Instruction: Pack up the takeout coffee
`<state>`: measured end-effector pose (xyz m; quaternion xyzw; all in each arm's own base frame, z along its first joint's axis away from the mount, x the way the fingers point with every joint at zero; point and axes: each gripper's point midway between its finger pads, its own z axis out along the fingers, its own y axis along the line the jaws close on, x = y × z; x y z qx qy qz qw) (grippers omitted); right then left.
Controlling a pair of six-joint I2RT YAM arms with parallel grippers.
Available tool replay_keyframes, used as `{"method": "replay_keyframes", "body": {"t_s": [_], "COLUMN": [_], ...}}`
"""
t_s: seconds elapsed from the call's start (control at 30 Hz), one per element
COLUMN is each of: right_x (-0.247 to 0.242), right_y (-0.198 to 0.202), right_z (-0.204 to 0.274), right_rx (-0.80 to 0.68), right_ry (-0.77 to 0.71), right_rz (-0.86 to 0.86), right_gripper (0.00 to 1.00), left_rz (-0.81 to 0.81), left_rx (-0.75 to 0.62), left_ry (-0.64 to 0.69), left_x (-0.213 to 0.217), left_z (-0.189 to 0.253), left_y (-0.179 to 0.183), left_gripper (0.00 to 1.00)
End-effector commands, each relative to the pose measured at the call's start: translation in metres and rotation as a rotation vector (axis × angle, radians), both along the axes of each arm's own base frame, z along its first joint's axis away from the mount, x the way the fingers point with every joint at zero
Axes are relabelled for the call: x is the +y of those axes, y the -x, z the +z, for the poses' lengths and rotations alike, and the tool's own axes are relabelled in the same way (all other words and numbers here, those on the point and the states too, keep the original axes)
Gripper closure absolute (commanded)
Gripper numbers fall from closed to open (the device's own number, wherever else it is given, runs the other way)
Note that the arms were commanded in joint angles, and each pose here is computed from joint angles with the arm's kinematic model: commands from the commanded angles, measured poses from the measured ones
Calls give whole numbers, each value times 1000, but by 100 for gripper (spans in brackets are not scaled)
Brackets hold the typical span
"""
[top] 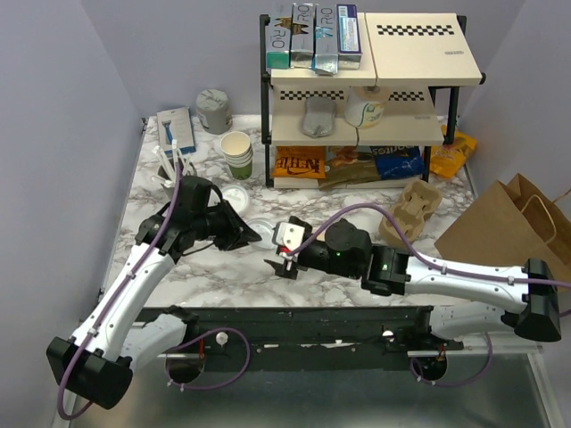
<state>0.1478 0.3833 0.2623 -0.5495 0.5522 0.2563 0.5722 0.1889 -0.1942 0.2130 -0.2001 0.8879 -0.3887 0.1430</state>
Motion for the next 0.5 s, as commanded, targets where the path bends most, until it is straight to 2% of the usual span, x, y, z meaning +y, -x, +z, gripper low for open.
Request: {"method": "replay_keyframes", "body": {"t_s": [0.0,0.17,0.33,0.47], "right_x": [11,26,34,32], "right_y": [-15,-17,-22,-28], "right_z": [16,15,-8,-12], "right_rx": [-208,-252,-286,-299], "right_ry": [-18,19,123,139], "right_rz": [-3,-3,-56,-116], "right_gripper": [23,27,28,34], "left_rz": [76,96,122,125], "left_rx": [85,96,98,127], "left_ry": [-6,15,19,0], "left_x": [9,8,9,9], "left_z": [9,12,13,7], "left_y": [12,14,9,10], "left_gripper": [91,93,95,95]}}
